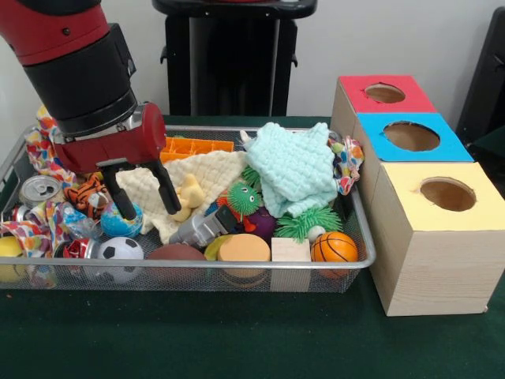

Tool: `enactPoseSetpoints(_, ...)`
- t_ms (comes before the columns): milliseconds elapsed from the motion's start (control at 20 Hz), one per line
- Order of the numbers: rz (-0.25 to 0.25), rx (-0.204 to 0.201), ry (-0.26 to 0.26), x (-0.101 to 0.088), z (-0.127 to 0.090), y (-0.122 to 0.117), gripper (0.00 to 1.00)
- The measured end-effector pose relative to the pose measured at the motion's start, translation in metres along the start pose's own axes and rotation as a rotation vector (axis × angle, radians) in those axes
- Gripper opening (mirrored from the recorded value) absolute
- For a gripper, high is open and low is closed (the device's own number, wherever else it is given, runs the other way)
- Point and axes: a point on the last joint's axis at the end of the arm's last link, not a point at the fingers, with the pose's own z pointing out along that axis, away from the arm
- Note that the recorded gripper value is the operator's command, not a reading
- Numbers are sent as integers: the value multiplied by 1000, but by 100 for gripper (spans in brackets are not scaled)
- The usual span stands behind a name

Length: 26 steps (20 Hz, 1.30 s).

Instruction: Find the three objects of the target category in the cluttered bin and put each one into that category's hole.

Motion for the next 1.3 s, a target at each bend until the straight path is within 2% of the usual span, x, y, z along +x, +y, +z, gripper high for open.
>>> enactPoseSetpoints(800, -29, 37, 5, 5, 3, -4, 100)
enactPoseSetpoints(1300, -62, 68, 4, 11, -14, 5, 100)
